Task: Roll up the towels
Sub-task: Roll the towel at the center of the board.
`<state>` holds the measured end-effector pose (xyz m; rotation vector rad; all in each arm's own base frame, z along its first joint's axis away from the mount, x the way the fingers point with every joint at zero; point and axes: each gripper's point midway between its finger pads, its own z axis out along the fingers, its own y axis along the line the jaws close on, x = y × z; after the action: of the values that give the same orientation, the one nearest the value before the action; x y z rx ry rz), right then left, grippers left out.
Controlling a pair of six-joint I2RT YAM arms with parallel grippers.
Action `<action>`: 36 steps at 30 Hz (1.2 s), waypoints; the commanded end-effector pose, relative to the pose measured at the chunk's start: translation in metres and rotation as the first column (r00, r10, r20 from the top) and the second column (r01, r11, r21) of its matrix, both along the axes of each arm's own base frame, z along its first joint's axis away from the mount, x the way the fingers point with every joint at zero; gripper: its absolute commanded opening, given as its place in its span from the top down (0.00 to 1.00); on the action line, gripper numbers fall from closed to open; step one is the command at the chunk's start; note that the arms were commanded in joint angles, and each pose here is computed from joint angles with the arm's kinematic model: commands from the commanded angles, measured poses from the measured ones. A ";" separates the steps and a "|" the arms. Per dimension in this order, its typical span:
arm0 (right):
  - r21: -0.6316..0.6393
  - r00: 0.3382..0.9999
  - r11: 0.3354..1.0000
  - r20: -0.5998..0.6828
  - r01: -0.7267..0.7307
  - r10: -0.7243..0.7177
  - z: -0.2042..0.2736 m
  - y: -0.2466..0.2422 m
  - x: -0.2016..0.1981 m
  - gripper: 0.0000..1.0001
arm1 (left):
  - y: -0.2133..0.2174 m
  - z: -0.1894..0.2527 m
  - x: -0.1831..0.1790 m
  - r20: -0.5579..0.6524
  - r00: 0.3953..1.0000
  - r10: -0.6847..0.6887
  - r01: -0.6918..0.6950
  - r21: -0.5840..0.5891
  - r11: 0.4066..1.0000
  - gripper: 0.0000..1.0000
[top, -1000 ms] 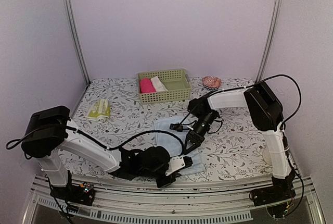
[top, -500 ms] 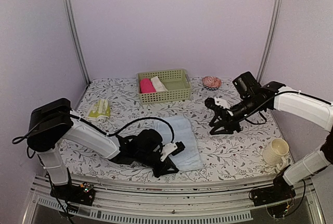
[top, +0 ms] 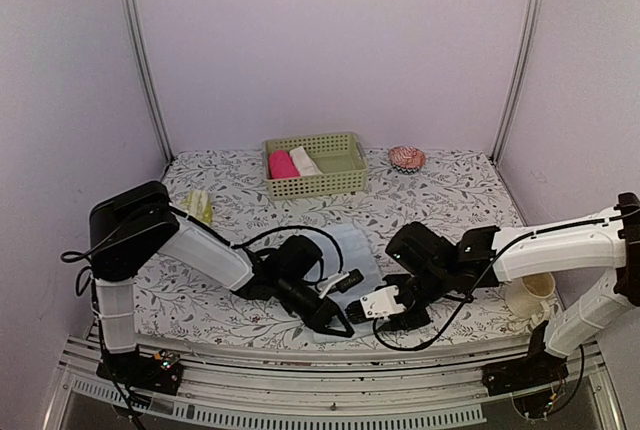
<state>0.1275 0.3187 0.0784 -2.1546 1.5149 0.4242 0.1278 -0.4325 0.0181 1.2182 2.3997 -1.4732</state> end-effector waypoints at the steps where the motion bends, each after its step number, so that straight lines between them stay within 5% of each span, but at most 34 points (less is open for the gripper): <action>1: -0.039 0.995 0.999 0.097 -0.020 0.024 -0.024 0.014 0.006 0.56 | 0.026 -0.035 -0.010 -0.150 0.988 0.041 -0.017 0.159 0.987 1.00; 7: -0.055 0.997 0.998 0.072 -0.022 0.026 -0.040 0.015 0.002 0.57 | 0.026 -0.033 -0.008 -0.162 0.985 0.055 -0.030 0.156 0.987 1.00; 12: -0.079 1.000 0.997 0.026 -0.003 0.005 -0.053 0.017 0.000 0.77 | 0.025 -0.031 -0.004 -0.149 0.987 0.055 -0.033 0.151 0.988 1.00; 15: -0.097 0.998 0.995 -0.069 -0.016 0.010 -0.058 0.013 -0.011 0.91 | 0.028 -0.025 0.004 -0.079 0.994 0.074 -0.061 0.161 0.985 0.92; 19: -0.069 0.960 0.998 -0.279 0.016 -0.035 -0.045 0.007 -0.010 0.96 | 0.039 0.004 0.021 0.099 0.987 0.125 -0.137 0.125 0.983 0.75; 26: -0.149 0.723 0.985 -0.671 0.083 -0.163 -0.050 0.002 0.007 0.96 | 0.063 0.047 0.020 0.398 0.894 0.208 -0.225 -0.004 0.974 0.65; 32: -0.242 0.462 0.968 -0.853 0.061 -0.242 -0.065 0.004 0.015 0.96 | 0.052 0.066 -0.001 0.715 0.685 0.141 -0.179 -0.022 0.984 0.66; 36: -0.262 0.431 0.963 -0.864 0.059 -0.261 -0.073 0.002 0.018 0.96 | 0.033 0.065 -0.006 0.820 0.572 0.010 -0.094 0.053 0.994 0.68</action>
<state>0.1638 0.3361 0.0169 -1.9077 2.2311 1.5320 0.1011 -0.3859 0.0750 1.3199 1.9716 -0.7876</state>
